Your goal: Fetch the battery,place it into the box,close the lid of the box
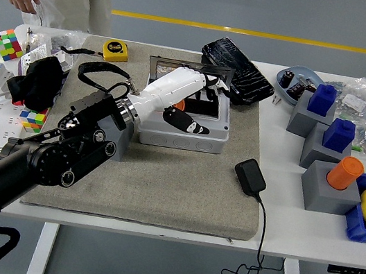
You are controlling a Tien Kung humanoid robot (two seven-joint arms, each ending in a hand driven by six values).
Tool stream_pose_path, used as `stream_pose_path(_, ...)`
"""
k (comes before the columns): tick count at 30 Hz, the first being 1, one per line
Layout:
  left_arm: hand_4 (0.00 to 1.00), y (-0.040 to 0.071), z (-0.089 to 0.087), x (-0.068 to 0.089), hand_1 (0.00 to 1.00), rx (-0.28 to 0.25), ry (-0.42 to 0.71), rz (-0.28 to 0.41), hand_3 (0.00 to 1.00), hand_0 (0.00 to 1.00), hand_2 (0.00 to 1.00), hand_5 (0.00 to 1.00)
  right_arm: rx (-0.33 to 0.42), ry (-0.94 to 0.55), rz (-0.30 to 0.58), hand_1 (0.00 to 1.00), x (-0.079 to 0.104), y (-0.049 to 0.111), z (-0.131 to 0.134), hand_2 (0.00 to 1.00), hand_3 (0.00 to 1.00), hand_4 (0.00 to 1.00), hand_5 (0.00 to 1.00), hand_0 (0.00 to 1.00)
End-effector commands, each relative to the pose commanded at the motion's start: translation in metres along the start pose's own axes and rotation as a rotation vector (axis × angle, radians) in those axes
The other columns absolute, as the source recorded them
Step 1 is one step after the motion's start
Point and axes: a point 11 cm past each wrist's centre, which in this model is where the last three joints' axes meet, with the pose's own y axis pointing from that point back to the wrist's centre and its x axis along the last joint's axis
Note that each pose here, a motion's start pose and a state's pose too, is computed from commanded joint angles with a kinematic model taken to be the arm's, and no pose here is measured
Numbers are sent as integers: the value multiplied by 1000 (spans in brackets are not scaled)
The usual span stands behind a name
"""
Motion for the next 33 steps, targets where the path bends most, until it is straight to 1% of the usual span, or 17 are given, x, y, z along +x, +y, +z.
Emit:
stream_pose_path(4,998,0,11,5,498,-15,31,37,657,324,513,49,4,-5,-1,716,0,0,-1,727,745,998,637,766)
stream_pose_path(8,998,1,17,12,498,-8,57,76,657,324,513,49,2,-8,0,716,0,0,0,727,745,998,637,766)
stream_pose_path(14,998,11,13,17,493,38,91,110,645,326,503,55,1,-14,3,716,2,0,2,725,742,998,635,767)
stream_pose_path(15,998,12,12,17,522,48,98,112,605,371,513,99,1,-14,3,716,2,0,2,726,743,998,635,767)
stream_pose_path(20,998,19,9,14,522,85,120,112,605,371,513,99,4,-16,4,716,3,0,2,726,743,998,635,767)
stream_pose_path(21,998,22,9,12,608,90,125,112,563,465,538,153,5,-17,4,715,3,0,2,726,743,998,635,766)
stream_pose_path(22,998,23,9,11,608,91,127,112,563,465,538,153,5,-18,4,715,3,0,2,726,743,998,635,766)
stream_pose_path(24,998,28,8,9,608,100,131,113,563,465,538,153,6,-19,4,715,4,0,2,726,743,998,635,766)
stream_pose_path(25,998,35,4,9,608,113,128,114,563,465,538,153,7,-20,5,715,4,0,2,726,743,998,635,766)
stream_pose_path(26,998,38,2,10,608,120,126,114,563,465,538,153,8,-21,5,715,4,0,2,726,743,998,635,766)
stream_pose_path(27,998,43,0,10,625,128,123,114,578,474,566,197,8,-23,5,715,4,0,2,725,743,998,635,766)
stream_pose_path(30,998,58,-11,16,625,163,113,124,578,474,566,197,9,-27,6,715,5,0,2,725,743,998,635,766)
stream_pose_path(32,998,65,-16,20,625,183,109,138,578,474,566,197,8,-28,8,715,6,0,3,725,743,998,635,766)
stream_pose_path(33,998,69,-19,23,648,194,106,145,606,492,610,214,8,-29,10,716,7,0,4,725,743,998,635,766)
